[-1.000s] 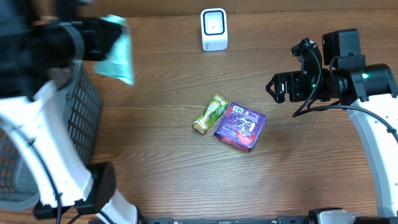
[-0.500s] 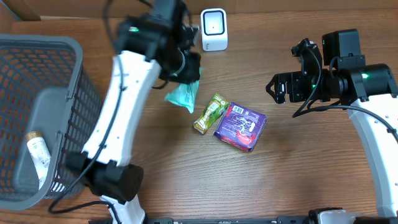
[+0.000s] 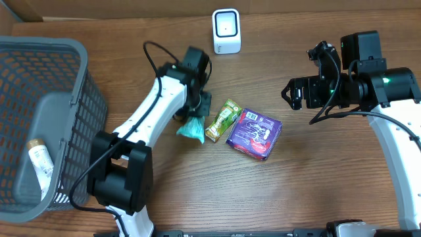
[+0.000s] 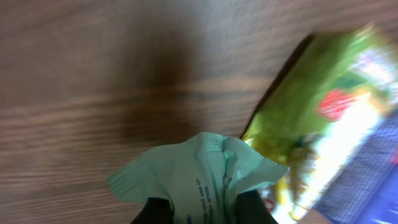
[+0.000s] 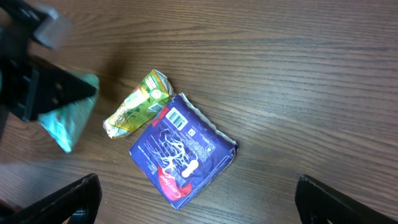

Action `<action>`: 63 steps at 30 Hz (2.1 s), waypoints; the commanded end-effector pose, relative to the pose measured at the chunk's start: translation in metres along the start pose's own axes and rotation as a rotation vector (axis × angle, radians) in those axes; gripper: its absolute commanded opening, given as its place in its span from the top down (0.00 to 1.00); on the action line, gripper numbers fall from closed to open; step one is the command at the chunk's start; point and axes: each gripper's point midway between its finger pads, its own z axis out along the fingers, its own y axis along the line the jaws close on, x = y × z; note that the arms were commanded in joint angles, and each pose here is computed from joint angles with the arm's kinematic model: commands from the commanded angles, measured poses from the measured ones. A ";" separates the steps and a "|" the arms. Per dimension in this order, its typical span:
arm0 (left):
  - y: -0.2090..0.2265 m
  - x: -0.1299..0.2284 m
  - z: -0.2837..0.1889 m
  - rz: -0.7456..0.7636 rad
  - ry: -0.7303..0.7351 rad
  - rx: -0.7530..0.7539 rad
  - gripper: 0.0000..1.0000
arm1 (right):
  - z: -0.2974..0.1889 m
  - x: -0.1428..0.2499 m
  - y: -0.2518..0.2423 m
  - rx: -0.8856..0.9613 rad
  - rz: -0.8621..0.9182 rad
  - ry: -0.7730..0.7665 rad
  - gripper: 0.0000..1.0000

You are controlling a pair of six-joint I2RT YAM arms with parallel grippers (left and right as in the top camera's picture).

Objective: Scan the item barcode
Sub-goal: 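Carry the mint-green wrapper out and set it left of the green pouch, then move the left gripper back into the basket toward the white tube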

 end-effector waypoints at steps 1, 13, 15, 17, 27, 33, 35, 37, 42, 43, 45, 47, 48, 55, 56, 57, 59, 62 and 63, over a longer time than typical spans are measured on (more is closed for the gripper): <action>-0.008 0.013 0.012 -0.018 0.026 0.023 0.96 | 0.001 -0.001 0.003 -0.008 -0.005 -0.003 0.00; -0.068 0.012 0.017 0.056 -0.007 0.236 0.54 | 0.001 -0.002 0.003 -0.008 -0.006 -0.006 0.00; -0.069 0.013 0.018 0.059 -0.005 0.234 0.50 | 0.001 -0.002 0.003 -0.008 -0.006 -0.006 0.00; -0.068 0.014 0.018 0.058 -0.001 0.230 0.48 | 0.001 -0.002 0.003 -0.008 -0.006 -0.006 0.00; -0.032 -0.031 -0.068 -0.010 -0.069 0.205 0.43 | 0.001 -0.002 0.003 -0.008 -0.006 -0.006 0.00; 0.009 -0.063 -0.187 -0.045 -0.255 0.192 0.37 | 0.001 -0.002 0.003 -0.008 -0.006 -0.006 0.00; 0.025 -0.064 -0.220 -0.065 -0.315 0.184 0.36 | 0.001 -0.002 0.003 -0.008 -0.006 -0.006 0.00; 0.046 -0.060 -0.250 -0.104 -0.366 0.155 0.36 | 0.001 -0.002 0.003 -0.008 -0.006 -0.006 0.00; 0.126 -0.029 -0.298 -0.287 -0.438 -0.022 0.32 | 0.001 -0.002 0.003 -0.008 -0.006 -0.006 0.00; 0.144 -0.018 -0.304 -0.341 -0.438 -0.053 0.31 | 0.001 -0.002 0.003 -0.008 -0.006 -0.006 0.00; 0.173 -0.005 -0.313 -0.426 -0.458 -0.082 0.30 | 0.001 -0.002 0.003 -0.008 -0.006 -0.006 0.00; 0.200 0.010 -0.322 -0.509 -0.476 -0.114 0.29 | 0.001 -0.002 0.003 -0.008 -0.006 -0.006 0.00; 0.214 0.018 -0.325 -0.554 -0.484 -0.130 0.29 | 0.001 -0.002 0.003 -0.008 -0.006 -0.006 0.00; 0.294 0.068 -0.327 -0.795 -0.451 -0.250 0.28 | 0.001 0.000 0.003 -0.008 -0.003 0.000 0.00; 0.306 0.079 -0.323 -0.834 -0.421 -0.285 0.28 | 0.001 0.000 0.003 -0.008 -0.004 0.000 0.00; 0.316 0.088 -0.318 -0.866 -0.394 -0.311 0.29 | 0.001 -0.001 0.003 -0.008 -0.004 -0.001 0.00; 0.335 0.106 -0.304 -0.933 -0.339 -0.331 0.29 | 0.001 -0.001 0.003 -0.008 -0.004 -0.001 0.00; 0.350 0.114 -0.280 -0.994 -0.309 -0.263 0.31 | 0.001 -0.001 0.003 -0.008 -0.004 -0.002 0.00; 0.354 0.115 -0.270 -0.999 -0.300 -0.239 0.32 | 0.001 -0.001 0.003 -0.009 -0.005 -0.003 0.00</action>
